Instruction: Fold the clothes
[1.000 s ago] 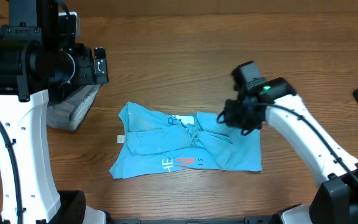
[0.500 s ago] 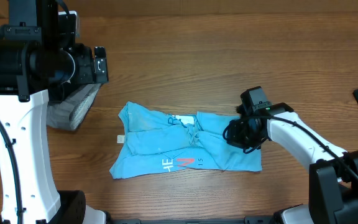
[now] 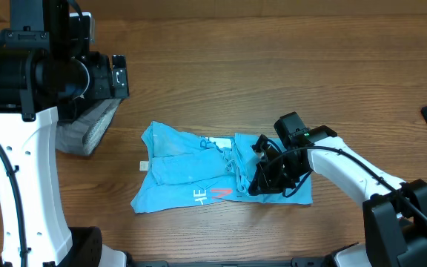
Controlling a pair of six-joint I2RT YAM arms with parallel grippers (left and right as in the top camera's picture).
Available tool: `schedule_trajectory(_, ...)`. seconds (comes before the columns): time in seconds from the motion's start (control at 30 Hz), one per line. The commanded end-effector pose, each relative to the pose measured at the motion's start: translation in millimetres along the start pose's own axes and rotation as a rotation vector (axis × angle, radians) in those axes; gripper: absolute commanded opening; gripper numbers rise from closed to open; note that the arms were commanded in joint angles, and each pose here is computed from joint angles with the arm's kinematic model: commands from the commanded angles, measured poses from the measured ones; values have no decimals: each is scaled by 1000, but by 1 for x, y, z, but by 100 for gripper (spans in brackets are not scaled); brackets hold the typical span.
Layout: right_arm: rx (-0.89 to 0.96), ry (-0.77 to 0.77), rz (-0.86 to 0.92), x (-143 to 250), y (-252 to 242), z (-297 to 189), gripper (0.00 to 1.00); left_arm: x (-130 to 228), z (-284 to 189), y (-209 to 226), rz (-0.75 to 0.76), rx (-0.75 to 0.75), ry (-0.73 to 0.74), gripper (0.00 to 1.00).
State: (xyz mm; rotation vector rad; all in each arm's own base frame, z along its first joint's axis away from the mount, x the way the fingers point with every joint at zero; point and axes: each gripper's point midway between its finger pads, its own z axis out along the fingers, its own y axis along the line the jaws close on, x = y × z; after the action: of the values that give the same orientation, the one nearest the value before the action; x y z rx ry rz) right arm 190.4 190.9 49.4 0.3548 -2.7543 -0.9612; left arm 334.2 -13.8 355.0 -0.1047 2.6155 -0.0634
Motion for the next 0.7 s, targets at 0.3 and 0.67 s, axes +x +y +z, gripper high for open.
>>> schedule_trajectory(0.3,-9,-102,-256,-21,13,-29,4,-5,-2,4,11,-17,-24,100)
schedule_trajectory(0.67,272,-188,71,-37,-45,-25,4,-8,-2,4,11,-15,-36,100)
